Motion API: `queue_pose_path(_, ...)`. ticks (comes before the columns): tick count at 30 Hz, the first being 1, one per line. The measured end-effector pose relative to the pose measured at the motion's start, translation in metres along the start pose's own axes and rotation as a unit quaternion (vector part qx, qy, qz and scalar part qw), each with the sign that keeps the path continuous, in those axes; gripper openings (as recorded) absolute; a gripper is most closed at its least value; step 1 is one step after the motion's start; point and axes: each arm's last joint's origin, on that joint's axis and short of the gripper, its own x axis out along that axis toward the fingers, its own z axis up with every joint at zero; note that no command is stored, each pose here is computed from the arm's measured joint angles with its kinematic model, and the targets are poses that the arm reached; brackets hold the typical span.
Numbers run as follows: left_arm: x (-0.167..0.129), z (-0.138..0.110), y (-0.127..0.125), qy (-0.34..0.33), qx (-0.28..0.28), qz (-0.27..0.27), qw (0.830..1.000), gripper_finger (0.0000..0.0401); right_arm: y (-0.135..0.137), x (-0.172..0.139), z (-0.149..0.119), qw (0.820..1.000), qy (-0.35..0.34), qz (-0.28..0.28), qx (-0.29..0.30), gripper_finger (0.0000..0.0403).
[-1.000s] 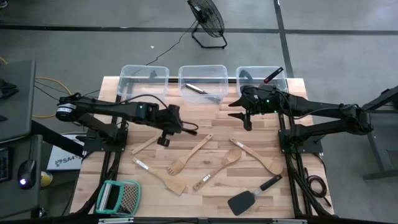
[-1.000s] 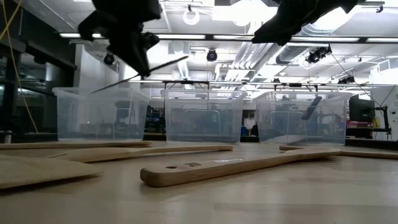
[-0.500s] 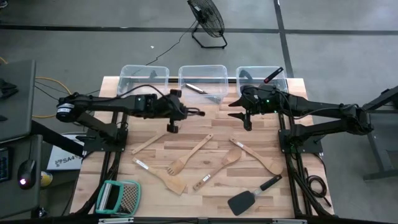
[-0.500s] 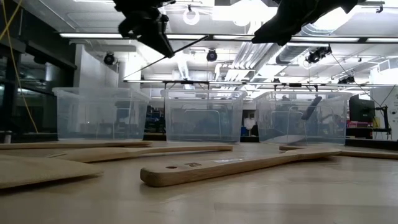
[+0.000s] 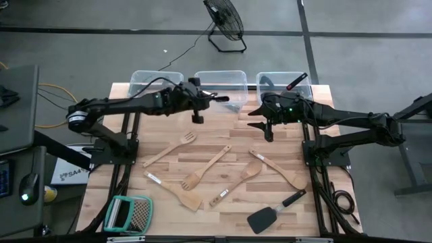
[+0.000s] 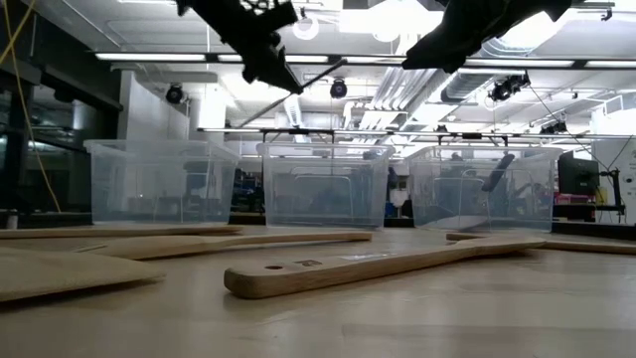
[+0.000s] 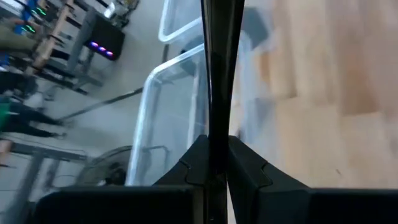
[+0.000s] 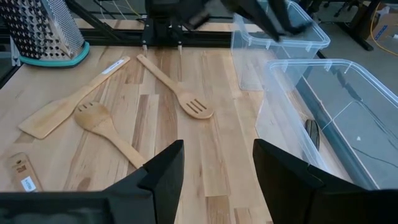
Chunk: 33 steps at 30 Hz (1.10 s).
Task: Pick & Place Kitchen Items
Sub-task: Put the black table knife into the middle transparent bin
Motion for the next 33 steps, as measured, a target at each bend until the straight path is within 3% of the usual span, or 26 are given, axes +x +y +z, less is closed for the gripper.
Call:
queue_pose_path(5,0.020,-0.003,0.005,-0.003,0.067,0.019,0.998,0.0027,0.000,0.000,0.000,1.000,0.000,-0.001,0.000,0.0184)
queue_pose_path(11,0.049,-0.002,0.016,-0.004,0.153,-0.006,0.988,0.0027,0.000,0.000,0.000,1.000,0.000,-0.001,0.000,0.0184)
queue_pose_path(19,0.089,-0.008,0.037,0.012,0.165,-0.071,0.984,0.0027,0.000,0.000,0.000,1.000,0.000,-0.001,0.000,0.0184)
queue_pose_path(26,0.116,-0.018,0.046,0.048,0.162,-0.092,0.981,0.0027,0.000,0.000,0.000,1.000,0.000,-0.001,0.000,0.0184)
queue_pose_path(33,0.131,-0.020,0.046,0.042,0.149,-0.100,0.983,0.0027,0.000,0.000,0.000,1.000,0.000,0.000,0.000,0.0184)
